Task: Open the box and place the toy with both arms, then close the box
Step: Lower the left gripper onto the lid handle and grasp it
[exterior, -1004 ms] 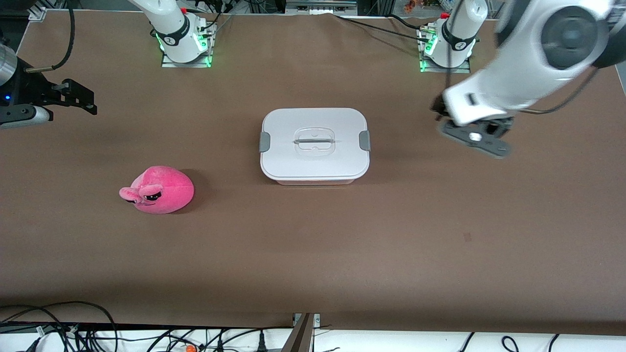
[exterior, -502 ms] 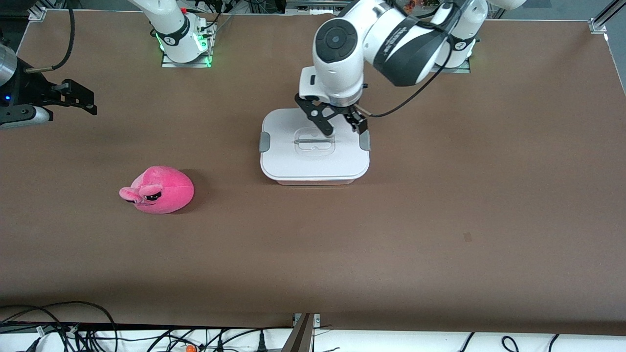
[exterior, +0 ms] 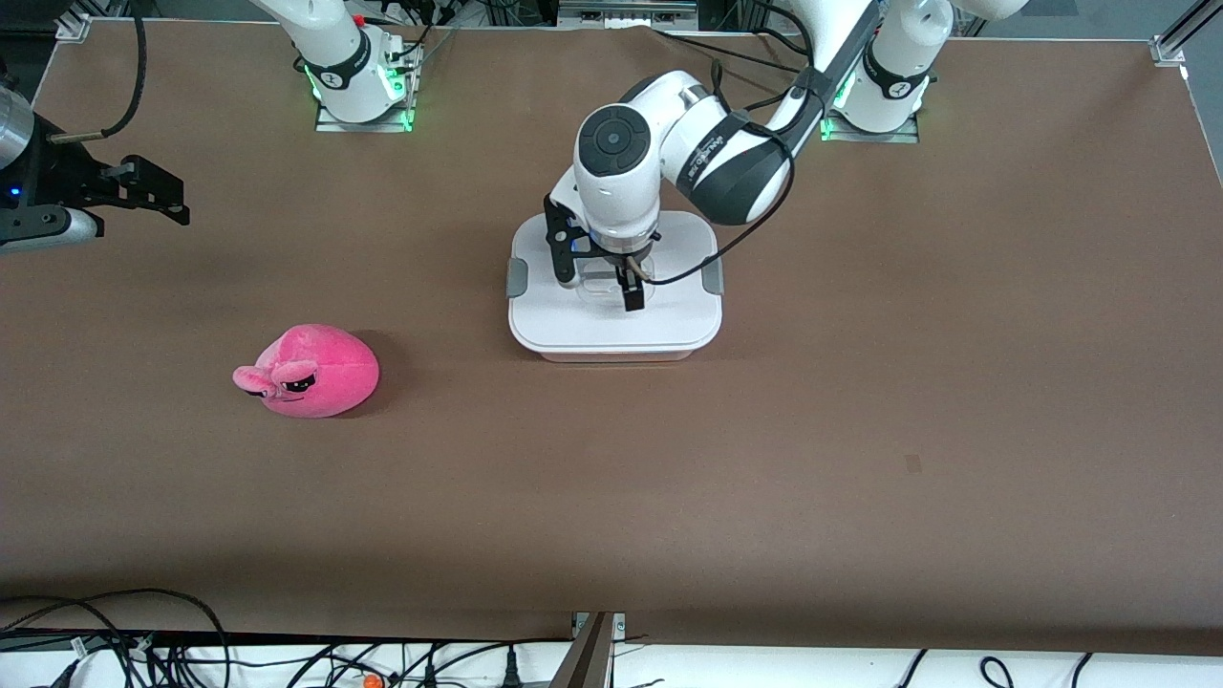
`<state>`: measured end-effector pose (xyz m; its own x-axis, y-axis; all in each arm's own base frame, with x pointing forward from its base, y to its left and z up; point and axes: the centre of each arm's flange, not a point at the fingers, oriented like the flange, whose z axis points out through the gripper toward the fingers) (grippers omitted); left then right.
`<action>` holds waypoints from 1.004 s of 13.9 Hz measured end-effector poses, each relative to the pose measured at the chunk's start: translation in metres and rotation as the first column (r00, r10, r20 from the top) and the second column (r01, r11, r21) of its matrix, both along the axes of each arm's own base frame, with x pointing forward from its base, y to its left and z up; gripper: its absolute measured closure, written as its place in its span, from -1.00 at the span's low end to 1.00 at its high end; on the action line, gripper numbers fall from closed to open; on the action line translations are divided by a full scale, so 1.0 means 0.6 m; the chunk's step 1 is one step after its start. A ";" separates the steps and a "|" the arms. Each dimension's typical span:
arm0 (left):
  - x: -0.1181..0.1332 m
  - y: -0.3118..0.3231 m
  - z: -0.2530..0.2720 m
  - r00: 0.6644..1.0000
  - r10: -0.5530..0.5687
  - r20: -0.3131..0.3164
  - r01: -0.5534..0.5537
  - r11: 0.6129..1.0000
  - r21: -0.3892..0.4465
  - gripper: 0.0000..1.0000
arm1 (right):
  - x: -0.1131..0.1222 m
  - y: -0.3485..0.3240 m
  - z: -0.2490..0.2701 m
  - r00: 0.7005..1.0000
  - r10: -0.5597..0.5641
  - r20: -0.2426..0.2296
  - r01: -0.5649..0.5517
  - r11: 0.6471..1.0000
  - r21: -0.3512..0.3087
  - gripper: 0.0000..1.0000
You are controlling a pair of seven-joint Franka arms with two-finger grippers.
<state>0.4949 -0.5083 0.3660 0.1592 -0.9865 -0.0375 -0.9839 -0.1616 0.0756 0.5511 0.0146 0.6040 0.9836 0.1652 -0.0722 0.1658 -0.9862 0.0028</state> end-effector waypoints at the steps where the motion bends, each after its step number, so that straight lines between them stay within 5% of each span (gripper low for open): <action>1: -0.008 -0.011 -0.004 1.000 -0.020 0.006 0.020 1.000 -0.007 -1.00 | 0.000 0.000 0.000 1.000 0.000 0.000 0.000 1.000 0.000 -1.00; 5: -0.018 -0.024 -0.024 0.997 -0.076 0.010 0.077 0.997 -0.012 -0.99 | 0.000 0.000 0.000 1.000 0.000 0.001 0.000 1.000 0.000 -1.00; 7: -0.013 -0.019 -0.024 0.995 -0.095 0.011 0.096 0.995 -0.012 -0.81 | 0.001 0.000 0.001 1.000 0.000 0.004 0.000 1.000 0.000 -1.00; 14: -0.013 -0.017 -0.021 0.995 -0.098 0.008 0.098 0.995 -0.009 0.75 | 0.002 0.000 0.001 1.000 0.000 0.008 0.000 1.000 0.000 -1.00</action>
<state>0.4871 -0.5186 0.3537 0.0616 -0.9977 -0.0273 -0.9956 -0.0634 0.0689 0.5523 0.0147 0.6044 0.9842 0.1652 -0.0638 0.1658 -0.9861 0.0041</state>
